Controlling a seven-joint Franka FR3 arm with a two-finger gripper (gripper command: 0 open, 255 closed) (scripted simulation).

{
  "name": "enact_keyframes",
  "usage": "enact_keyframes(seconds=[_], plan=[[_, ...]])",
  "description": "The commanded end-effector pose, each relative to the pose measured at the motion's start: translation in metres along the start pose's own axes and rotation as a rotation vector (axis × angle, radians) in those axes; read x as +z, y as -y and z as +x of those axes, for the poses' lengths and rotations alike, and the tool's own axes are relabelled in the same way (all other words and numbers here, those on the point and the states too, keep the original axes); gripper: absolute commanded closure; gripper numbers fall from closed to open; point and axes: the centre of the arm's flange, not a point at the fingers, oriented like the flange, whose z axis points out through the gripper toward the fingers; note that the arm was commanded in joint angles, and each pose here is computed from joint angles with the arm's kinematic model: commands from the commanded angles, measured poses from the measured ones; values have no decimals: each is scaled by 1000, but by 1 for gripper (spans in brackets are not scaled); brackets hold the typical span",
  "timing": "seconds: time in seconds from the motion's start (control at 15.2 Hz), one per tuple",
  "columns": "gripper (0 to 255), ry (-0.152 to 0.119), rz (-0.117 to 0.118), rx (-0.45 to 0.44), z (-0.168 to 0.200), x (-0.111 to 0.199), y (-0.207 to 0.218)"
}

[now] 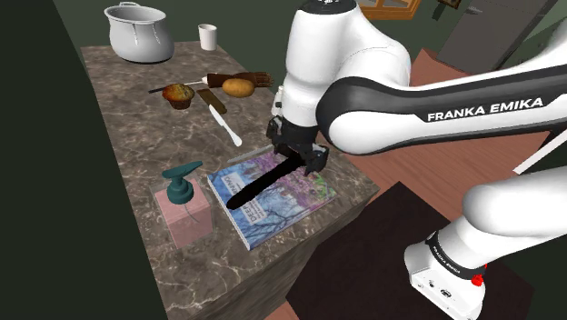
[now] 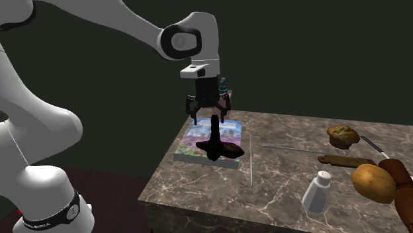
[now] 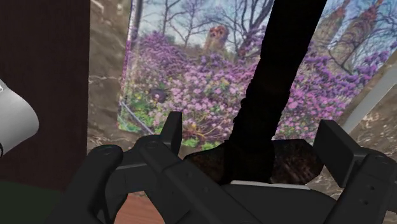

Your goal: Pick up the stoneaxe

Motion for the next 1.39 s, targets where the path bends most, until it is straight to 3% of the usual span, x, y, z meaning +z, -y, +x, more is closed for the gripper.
enact_keyframes(seconds=[0.0,0.59,0.66,1.32], plan=[[0,-1,0,92,-7,8,22],[0,-1,0,92,-13,48,20],[255,-1,0,92,-14,47,20],[255,-1,0,92,-13,43,20]])
